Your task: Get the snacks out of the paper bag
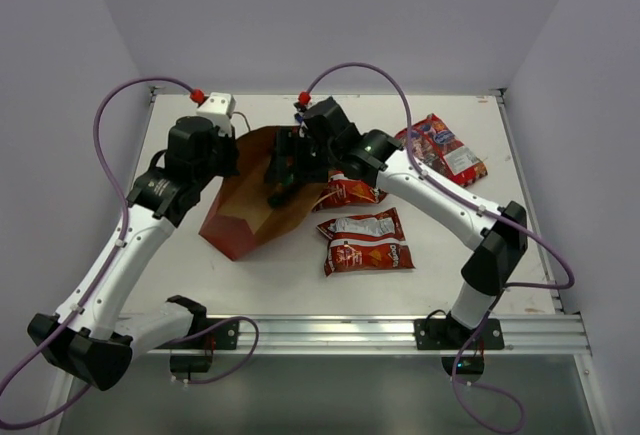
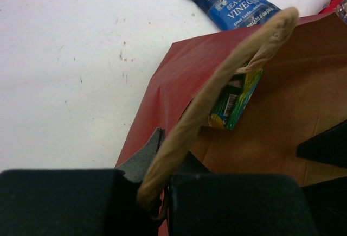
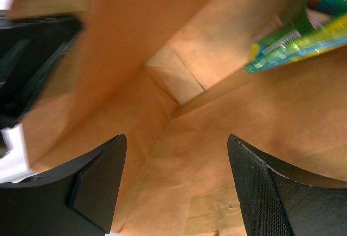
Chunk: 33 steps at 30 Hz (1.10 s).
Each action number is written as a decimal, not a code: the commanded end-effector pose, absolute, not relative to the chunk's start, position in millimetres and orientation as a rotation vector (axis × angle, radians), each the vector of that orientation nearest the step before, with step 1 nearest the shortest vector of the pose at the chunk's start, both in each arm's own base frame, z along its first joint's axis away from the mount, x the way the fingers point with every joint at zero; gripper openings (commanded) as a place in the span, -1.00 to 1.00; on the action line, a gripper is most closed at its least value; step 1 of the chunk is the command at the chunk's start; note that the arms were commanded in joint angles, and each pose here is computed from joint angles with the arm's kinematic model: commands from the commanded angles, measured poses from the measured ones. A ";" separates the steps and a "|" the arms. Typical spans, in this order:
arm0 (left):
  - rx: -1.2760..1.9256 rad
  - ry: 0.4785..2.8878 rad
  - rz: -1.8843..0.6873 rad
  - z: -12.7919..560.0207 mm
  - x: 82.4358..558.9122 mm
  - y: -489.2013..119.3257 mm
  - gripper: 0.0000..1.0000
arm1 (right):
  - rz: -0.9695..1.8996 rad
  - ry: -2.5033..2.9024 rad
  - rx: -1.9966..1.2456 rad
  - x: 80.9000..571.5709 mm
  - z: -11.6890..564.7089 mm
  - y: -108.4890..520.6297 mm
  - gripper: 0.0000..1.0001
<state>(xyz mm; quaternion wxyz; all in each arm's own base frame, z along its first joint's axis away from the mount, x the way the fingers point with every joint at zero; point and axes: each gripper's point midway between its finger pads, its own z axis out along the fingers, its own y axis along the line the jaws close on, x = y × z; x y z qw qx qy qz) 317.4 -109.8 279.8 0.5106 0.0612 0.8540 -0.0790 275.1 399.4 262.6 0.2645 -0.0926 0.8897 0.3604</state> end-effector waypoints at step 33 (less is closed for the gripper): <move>-0.167 1.992 -0.387 285.1 308.1 -146.6 -1.00 | 0.739 2.309 0.357 339.7 204.0 387.8 0.58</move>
